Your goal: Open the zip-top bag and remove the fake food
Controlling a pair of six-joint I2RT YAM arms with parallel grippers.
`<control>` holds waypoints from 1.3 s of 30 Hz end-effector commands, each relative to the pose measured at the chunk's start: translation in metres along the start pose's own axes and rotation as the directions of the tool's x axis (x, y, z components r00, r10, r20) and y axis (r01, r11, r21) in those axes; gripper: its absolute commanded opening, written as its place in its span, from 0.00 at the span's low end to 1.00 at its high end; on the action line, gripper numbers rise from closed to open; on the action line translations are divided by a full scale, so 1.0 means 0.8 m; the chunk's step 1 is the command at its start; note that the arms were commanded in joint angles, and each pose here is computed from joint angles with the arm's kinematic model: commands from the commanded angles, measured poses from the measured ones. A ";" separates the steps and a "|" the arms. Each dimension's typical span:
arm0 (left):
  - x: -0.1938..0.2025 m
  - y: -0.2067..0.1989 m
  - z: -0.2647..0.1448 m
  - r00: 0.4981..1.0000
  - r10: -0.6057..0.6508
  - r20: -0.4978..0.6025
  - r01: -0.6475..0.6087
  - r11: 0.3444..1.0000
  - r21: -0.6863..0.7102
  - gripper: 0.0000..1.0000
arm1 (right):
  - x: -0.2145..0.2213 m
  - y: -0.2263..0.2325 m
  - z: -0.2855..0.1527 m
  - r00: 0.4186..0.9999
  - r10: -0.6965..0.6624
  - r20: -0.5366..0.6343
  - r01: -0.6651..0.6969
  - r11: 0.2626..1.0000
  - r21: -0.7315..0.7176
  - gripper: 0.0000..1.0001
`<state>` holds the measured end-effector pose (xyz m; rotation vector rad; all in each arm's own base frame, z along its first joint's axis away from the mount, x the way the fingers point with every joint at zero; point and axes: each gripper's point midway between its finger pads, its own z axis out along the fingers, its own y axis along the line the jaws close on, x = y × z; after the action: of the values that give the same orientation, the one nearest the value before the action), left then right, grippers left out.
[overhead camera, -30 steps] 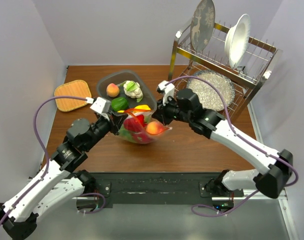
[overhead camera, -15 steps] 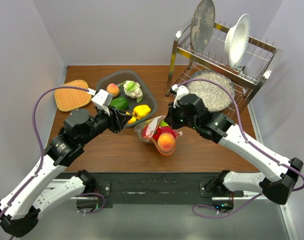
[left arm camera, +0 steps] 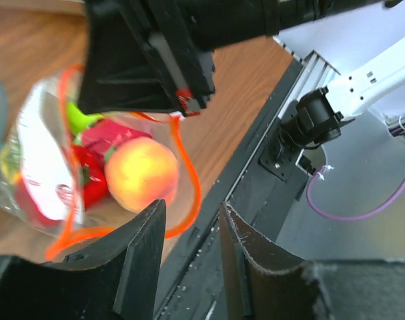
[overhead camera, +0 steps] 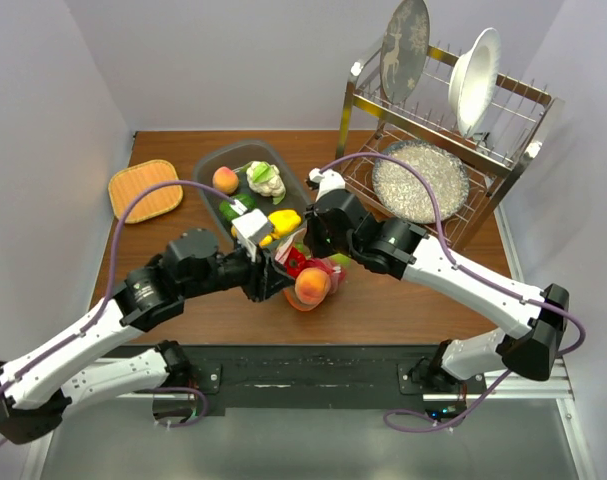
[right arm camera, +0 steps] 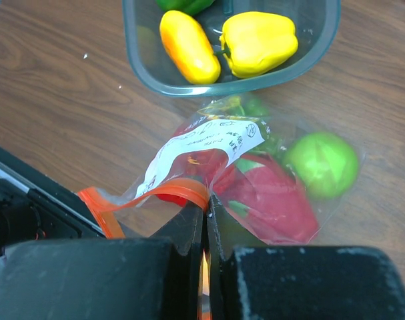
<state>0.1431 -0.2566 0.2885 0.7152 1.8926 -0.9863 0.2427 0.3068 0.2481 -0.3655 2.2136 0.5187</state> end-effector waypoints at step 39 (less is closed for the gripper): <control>0.135 0.064 0.112 0.977 -0.211 0.002 0.194 0.891 -0.411 0.86 | -0.024 0.054 -0.017 0.991 0.106 0.077 -0.097 0.988 -0.116 0.00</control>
<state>0.1694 -0.2928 0.1523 0.3385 2.1621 -0.6819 0.2283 0.3314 0.2426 -0.3417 2.2378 0.5950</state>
